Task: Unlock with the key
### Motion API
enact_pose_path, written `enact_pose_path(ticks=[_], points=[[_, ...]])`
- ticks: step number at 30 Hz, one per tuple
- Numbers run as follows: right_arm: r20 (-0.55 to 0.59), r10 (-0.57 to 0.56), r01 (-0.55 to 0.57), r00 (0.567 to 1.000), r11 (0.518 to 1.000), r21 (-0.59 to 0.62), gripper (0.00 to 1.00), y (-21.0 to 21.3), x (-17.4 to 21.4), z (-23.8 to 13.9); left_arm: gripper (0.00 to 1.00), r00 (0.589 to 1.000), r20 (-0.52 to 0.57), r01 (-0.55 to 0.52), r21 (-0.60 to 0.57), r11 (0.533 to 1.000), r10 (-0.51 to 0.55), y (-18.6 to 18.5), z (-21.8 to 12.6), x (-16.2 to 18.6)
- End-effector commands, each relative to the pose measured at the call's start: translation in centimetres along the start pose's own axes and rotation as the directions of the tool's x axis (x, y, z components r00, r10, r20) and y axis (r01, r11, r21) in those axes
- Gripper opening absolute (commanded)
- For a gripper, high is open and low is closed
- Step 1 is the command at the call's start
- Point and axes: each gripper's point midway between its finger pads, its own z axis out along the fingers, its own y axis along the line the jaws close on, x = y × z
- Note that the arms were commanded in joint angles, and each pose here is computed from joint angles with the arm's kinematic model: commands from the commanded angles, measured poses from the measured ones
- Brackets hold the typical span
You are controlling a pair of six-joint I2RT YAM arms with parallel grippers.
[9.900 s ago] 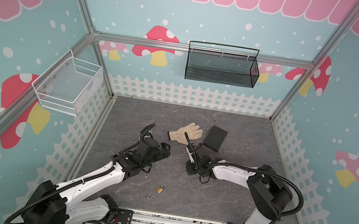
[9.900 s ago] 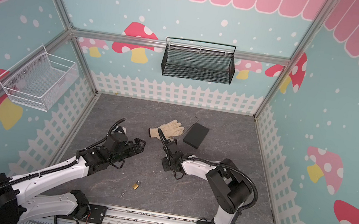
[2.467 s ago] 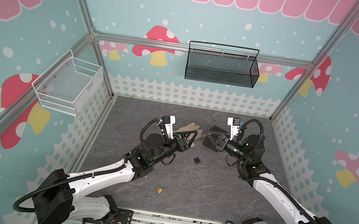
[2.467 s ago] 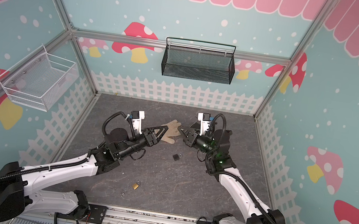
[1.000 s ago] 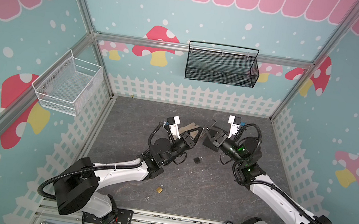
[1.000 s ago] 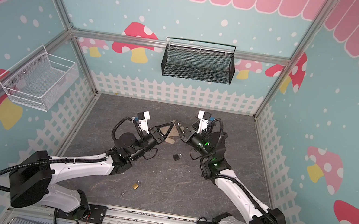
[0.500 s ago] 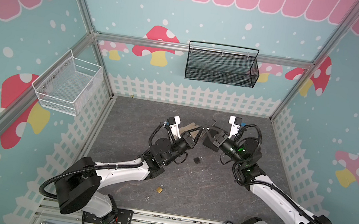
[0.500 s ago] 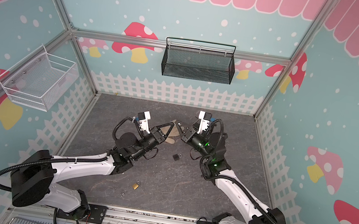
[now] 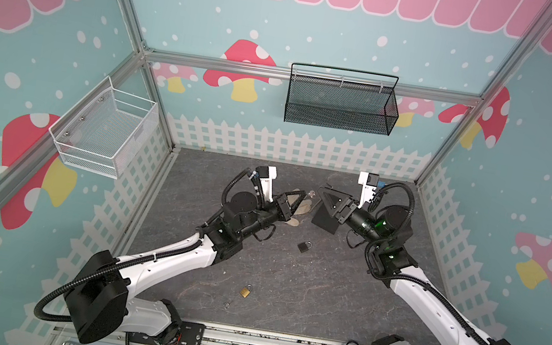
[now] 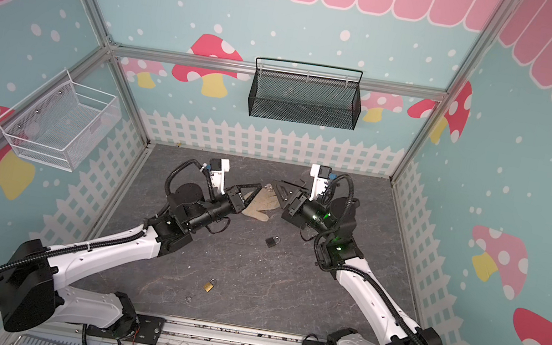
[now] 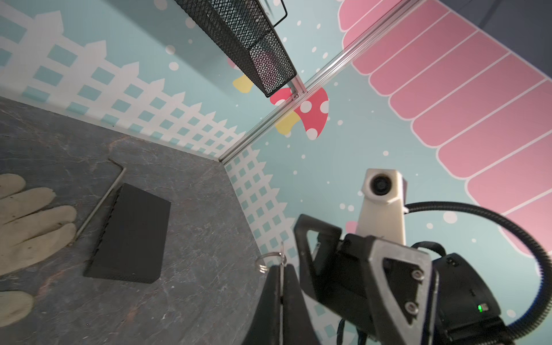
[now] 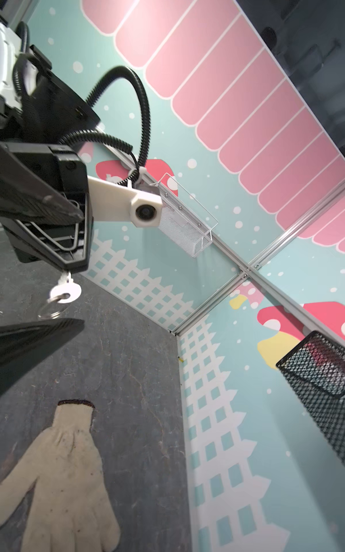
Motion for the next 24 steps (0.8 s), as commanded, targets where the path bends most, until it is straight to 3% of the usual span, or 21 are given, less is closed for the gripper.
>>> enact_pose_path(ticks=[1,6,13,24], points=[[-0.088,-0.095,0.085,0.992,0.990,-0.110,0.58,2.3,0.3,-0.6,0.00,0.971,-0.205,-0.124,0.024,0.992,0.126,-1.0,-1.0,2.0],[-0.217,-0.199,0.165,0.956,0.972,-0.166,0.61,1.9,1.8,-1.2,0.00,0.886,-0.370,-0.300,0.000,0.954,0.278,-0.5,-2.2,2.9],[-0.301,-0.236,0.170,0.924,0.958,-0.230,0.61,-0.1,3.9,-2.2,0.00,0.824,-0.447,-0.361,0.060,0.931,0.348,-0.7,-2.6,2.8],[-0.357,-0.262,0.166,0.897,0.946,-0.277,0.59,-1.2,6.0,-1.9,0.00,0.795,-0.457,-0.393,0.110,0.913,0.398,-1.2,-2.1,2.4]])
